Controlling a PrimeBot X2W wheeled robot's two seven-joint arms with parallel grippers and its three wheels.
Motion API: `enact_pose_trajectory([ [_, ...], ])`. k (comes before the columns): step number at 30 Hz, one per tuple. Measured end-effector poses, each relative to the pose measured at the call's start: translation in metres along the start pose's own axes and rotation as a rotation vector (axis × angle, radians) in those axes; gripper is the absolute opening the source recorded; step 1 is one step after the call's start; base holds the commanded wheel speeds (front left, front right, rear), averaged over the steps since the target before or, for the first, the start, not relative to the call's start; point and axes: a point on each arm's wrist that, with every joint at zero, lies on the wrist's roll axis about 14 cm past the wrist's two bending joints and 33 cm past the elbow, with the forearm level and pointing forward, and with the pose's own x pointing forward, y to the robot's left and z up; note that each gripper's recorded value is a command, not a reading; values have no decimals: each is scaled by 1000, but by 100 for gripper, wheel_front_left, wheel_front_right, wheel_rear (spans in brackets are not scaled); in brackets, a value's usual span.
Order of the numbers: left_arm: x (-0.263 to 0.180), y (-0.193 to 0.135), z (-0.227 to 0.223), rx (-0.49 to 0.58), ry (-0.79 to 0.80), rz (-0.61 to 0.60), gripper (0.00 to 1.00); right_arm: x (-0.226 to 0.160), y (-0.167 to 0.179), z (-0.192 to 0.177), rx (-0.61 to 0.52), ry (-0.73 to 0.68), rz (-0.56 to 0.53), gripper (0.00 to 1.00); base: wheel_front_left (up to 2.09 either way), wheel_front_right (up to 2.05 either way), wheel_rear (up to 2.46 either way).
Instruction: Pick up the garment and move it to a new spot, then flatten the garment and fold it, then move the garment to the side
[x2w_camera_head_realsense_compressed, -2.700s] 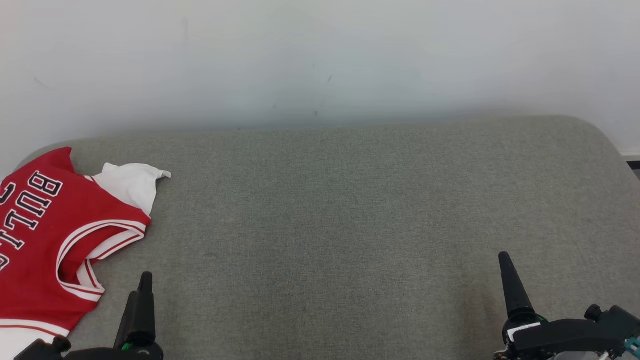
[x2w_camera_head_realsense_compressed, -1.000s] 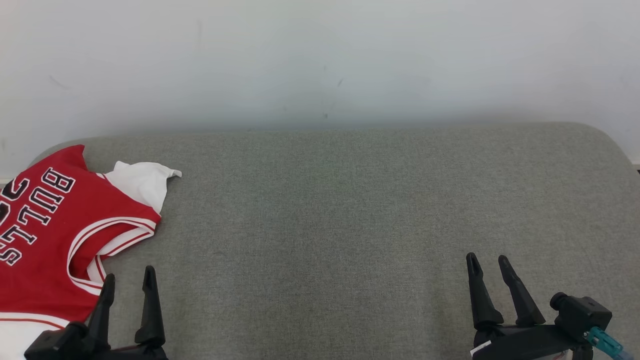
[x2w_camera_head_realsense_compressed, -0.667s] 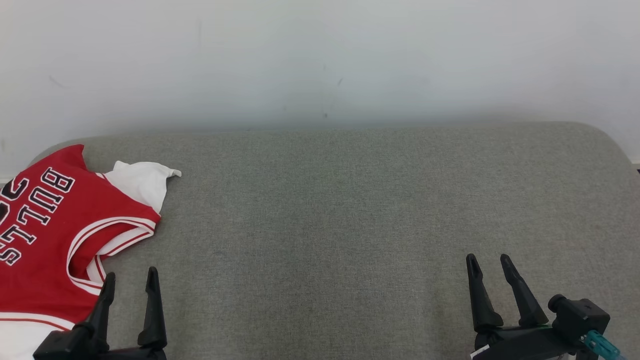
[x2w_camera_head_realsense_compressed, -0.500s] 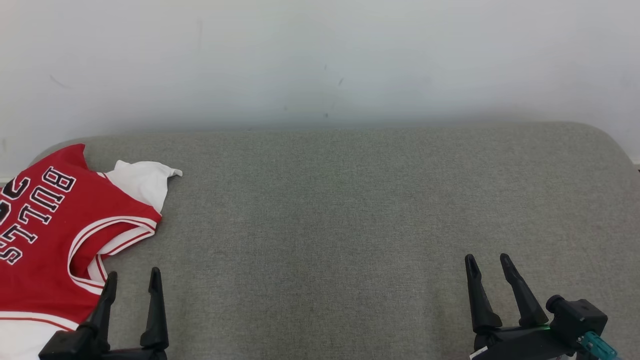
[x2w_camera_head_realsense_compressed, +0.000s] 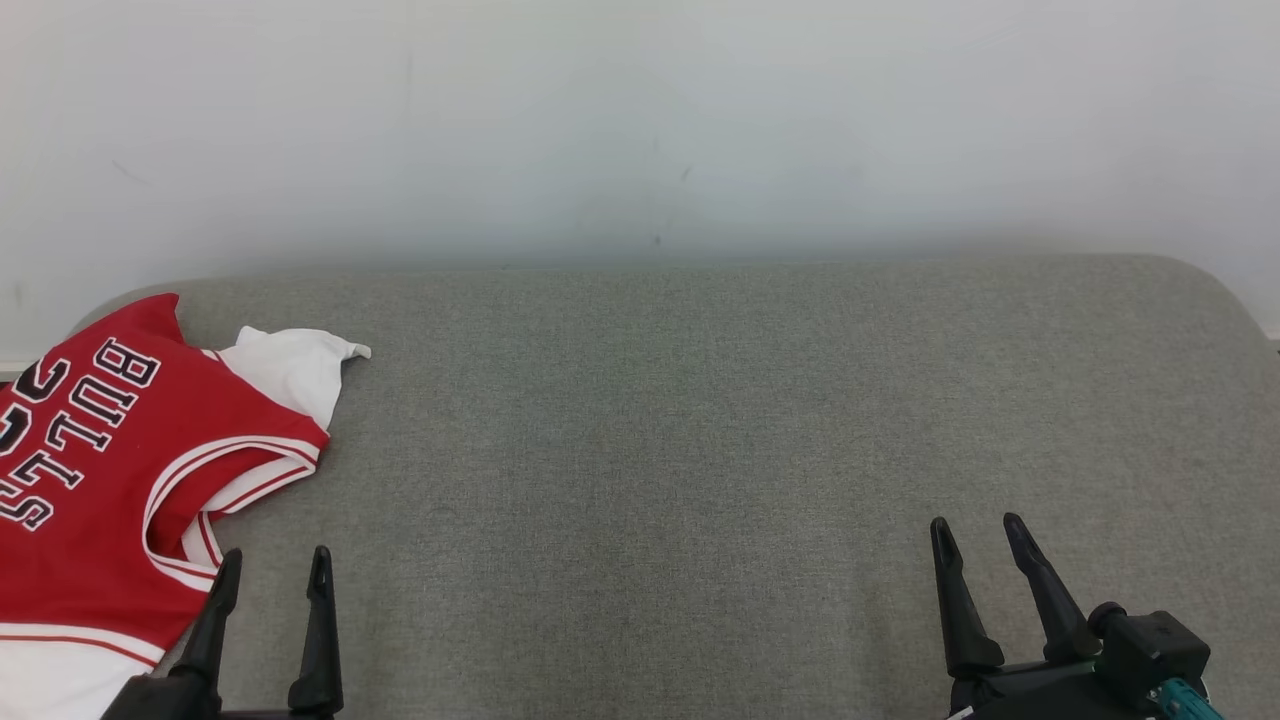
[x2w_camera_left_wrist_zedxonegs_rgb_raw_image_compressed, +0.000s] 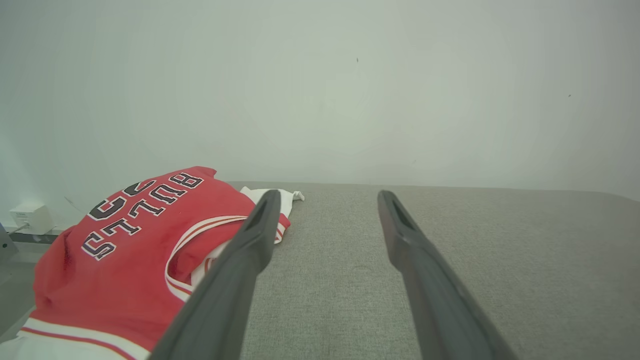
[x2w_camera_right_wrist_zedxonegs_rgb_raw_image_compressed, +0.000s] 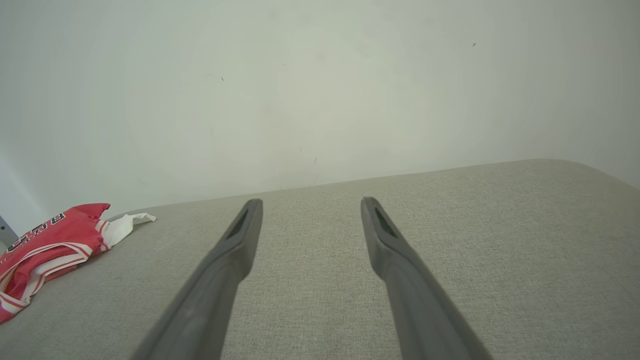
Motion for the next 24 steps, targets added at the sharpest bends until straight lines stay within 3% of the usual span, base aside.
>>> enact_pose_trajectory([
  [12,-3,-4,0,79,-9,-23,100,-1,0,1,-51,-12,8,100,0,0,0],
  [24,-5,10,-1,82,-5,23,100,1,6,-2,-50,-5,28,100,0,0,0],
])
